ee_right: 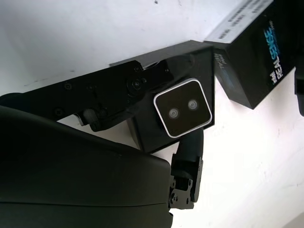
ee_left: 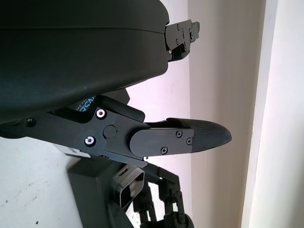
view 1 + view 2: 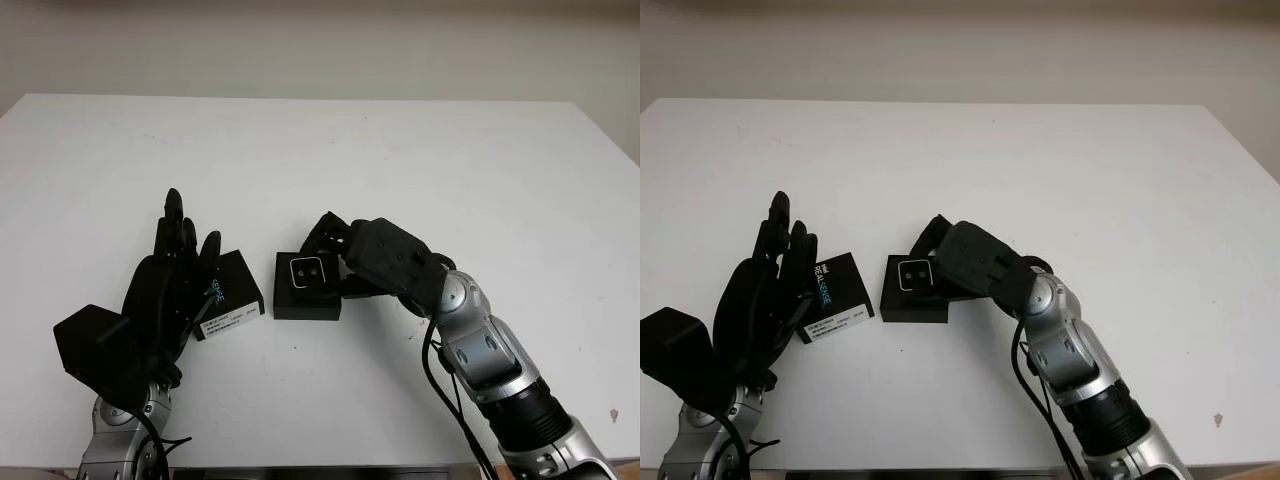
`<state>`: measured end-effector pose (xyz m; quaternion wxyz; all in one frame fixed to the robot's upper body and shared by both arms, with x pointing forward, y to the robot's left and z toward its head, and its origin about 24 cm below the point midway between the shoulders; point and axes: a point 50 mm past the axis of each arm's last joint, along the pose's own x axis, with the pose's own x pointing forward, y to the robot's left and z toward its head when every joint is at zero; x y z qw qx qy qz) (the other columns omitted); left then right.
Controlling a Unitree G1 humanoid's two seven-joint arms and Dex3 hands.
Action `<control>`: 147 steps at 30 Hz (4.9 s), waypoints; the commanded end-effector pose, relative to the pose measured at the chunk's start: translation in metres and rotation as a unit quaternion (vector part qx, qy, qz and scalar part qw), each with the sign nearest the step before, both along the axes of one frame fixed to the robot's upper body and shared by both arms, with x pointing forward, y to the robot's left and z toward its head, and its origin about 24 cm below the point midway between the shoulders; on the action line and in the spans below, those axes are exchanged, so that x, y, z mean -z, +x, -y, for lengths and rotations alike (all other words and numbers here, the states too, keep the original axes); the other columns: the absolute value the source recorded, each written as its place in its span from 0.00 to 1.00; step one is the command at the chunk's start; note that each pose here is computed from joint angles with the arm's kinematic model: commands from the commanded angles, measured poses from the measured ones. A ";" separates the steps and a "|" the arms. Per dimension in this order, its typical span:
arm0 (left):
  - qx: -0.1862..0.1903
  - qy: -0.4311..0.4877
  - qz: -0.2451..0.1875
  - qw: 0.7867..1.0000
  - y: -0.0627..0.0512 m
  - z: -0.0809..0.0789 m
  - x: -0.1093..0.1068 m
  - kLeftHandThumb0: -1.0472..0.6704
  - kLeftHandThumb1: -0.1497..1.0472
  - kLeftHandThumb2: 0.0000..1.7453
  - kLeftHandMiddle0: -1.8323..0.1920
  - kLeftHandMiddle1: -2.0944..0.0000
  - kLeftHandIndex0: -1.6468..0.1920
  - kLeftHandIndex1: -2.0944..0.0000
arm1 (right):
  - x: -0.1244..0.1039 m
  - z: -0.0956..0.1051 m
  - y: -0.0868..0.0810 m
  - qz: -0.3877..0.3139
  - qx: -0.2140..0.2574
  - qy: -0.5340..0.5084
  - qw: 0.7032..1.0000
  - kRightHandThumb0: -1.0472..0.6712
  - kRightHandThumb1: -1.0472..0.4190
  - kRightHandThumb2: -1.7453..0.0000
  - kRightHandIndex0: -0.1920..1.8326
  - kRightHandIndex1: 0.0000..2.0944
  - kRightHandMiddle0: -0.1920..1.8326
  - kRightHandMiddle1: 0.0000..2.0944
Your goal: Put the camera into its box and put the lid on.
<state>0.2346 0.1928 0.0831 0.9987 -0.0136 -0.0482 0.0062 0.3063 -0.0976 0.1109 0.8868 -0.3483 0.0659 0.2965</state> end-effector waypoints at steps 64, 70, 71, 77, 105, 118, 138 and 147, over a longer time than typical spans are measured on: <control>0.003 0.005 0.012 1.000 -0.001 0.001 -0.008 0.21 1.00 0.23 1.00 1.00 1.00 1.00 | -0.028 0.034 -0.018 0.401 -0.225 -0.174 0.871 0.22 0.00 0.74 0.14 0.09 0.07 0.27; 0.001 0.006 0.012 1.000 -0.001 0.002 -0.008 0.21 1.00 0.24 1.00 1.00 1.00 1.00 | -0.023 0.033 -0.016 0.389 -0.230 -0.181 0.873 0.21 0.00 0.75 0.14 0.07 0.08 0.23; 0.000 0.006 0.011 1.000 -0.001 0.002 -0.009 0.21 1.00 0.24 1.00 1.00 1.00 1.00 | -0.022 0.033 -0.016 0.388 -0.231 -0.181 0.874 0.21 0.00 0.75 0.14 0.07 0.09 0.23; 0.001 0.006 0.013 1.000 -0.001 0.003 -0.009 0.21 1.00 0.24 1.00 1.00 1.00 1.00 | -0.019 0.032 -0.015 0.379 -0.245 -0.182 0.874 0.20 0.00 0.73 0.14 0.06 0.09 0.21; 0.001 -0.001 0.012 1.000 -0.009 0.006 -0.009 0.21 1.00 0.23 1.00 1.00 1.00 1.00 | -0.019 0.015 -0.022 0.356 -0.298 -0.206 0.861 0.17 0.00 0.73 0.14 0.03 0.12 0.13; -0.004 -0.005 0.012 1.000 -0.009 0.006 -0.011 0.20 1.00 0.22 1.00 1.00 1.00 1.00 | -0.013 0.004 -0.021 0.332 -0.318 -0.244 0.854 0.15 0.00 0.72 0.12 0.02 0.10 0.10; 0.000 -0.005 0.016 1.000 -0.012 0.008 -0.015 0.19 1.00 0.22 1.00 1.00 1.00 1.00 | 0.017 -0.004 0.012 0.289 -0.280 -0.285 0.870 0.15 0.00 0.75 0.10 0.02 0.11 0.04; 0.000 -0.004 0.017 1.000 -0.013 0.008 -0.015 0.20 1.00 0.22 1.00 1.00 1.00 1.00 | 0.021 -0.009 0.017 0.290 -0.284 -0.288 0.867 0.15 0.00 0.73 0.07 0.01 0.06 0.01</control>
